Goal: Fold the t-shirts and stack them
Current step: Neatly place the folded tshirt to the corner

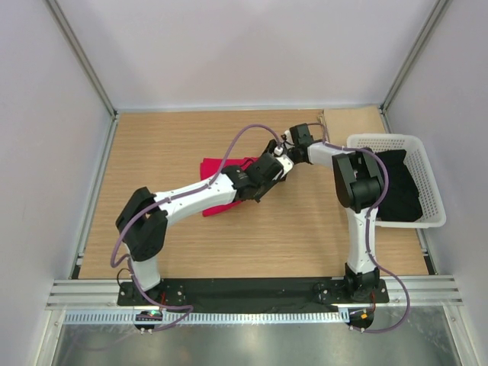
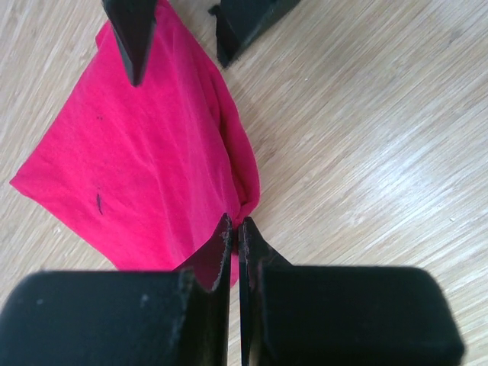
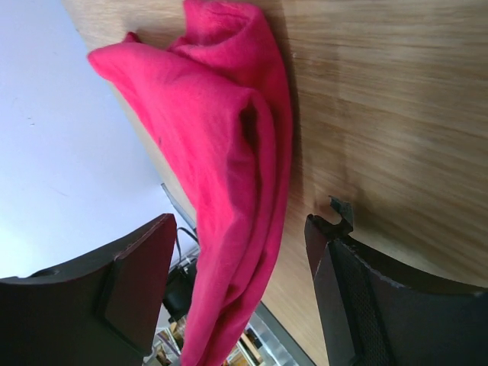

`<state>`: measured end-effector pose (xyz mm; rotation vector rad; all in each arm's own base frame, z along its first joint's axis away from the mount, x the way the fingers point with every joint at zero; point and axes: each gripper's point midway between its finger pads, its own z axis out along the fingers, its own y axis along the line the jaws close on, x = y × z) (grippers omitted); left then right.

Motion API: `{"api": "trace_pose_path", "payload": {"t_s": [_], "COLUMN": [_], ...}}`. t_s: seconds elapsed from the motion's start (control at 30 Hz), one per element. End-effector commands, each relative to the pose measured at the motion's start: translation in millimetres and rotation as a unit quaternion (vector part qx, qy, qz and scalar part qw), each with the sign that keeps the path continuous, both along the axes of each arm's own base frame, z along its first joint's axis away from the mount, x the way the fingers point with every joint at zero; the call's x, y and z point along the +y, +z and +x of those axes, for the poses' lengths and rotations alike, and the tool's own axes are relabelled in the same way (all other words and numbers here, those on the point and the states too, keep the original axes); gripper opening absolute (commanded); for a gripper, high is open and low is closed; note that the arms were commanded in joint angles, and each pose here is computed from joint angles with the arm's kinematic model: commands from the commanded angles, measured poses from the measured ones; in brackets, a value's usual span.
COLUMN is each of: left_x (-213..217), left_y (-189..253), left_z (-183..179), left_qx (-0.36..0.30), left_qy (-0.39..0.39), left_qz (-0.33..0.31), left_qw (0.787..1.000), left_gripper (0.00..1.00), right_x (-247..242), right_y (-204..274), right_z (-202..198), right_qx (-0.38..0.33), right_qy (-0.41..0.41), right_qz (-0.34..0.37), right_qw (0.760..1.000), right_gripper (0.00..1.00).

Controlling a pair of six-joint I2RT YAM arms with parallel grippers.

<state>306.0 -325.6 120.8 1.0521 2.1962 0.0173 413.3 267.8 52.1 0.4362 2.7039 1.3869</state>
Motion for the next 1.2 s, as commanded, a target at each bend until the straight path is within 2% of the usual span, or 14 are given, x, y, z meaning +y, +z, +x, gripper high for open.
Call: {"api": "trace_pose_path", "payload": {"t_s": [0.0,0.5,0.6,0.67,0.7,0.73,0.8,0.87,0.9,0.97,1.03,1.07,1.1,1.17], "left_x": [2,2,0,-2,-2,-3,-5,-7,-6,-5,0,4,10,21], "left_y": [24,28,27,27,26,26,25,28,29,40,46,57,60,64], "left_z": [-1,-5,-6,-7,-7,-8,-11,-14,-14,-16,-19,-20,-20,-21], "left_qx": [-0.016,-0.012,-0.007,-0.007,-0.004,-0.002,0.009,0.019,0.024,0.03,0.037,0.032,0.033,0.039], "left_qy": [0.0,-0.004,-0.009,-0.011,-0.013,-0.015,-0.006,0.005,0.011,0.025,0.035,0.042,0.059,0.082], "left_qz": [-0.025,-0.036,-0.039,-0.042,-0.044,-0.046,-0.06,-0.079,-0.088,-0.119,-0.136,-0.15,-0.157,-0.169], "left_qw": [1.0,0.999,0.999,0.999,0.999,0.999,0.998,0.997,0.996,0.992,0.989,0.987,0.985,0.981], "left_gripper": [0.0,0.0,0.0,0.0,0.0,0.0,0.14,0.38,0.43,0.49,0.5,0.5,0.5,0.5], "right_x": [13,10,12,11,11,8,4,-9,-11,-26,-35,-43,-49,-67], "right_y": [-14,-47,-48,-48,-48,-49,-42,-39,-21,-12,15,18,37,49], "right_z": [-5,23,29,34,38,39,45,48,54,58,67,61,73,72], "right_qx": [0.003,-0.032,-0.038,-0.046,-0.06,-0.064,-0.095,-0.115,-0.148,-0.191,-0.253,-0.246,-0.272,-0.288], "right_qy": [0.003,-0.039,-0.042,-0.041,-0.03,-0.026,-0.014,-0.01,-0.001,0.022,0.058,0.075,0.074,0.113], "right_qz": [-0.012,-0.057,-0.057,-0.065,-0.071,-0.081,-0.103,-0.152,-0.164,-0.209,-0.244,-0.264,-0.284,-0.323], "right_qw": [1.0,0.997,0.997,0.996,0.995,0.994,0.99,0.982,0.975,0.959,0.935,0.93,0.916,0.894], "right_gripper": [0.75,0.59,0.47,0.33,0.26,0.1,0.01,0.01,0.01,0.01,0.01,0.01,0.01,0.01]}}
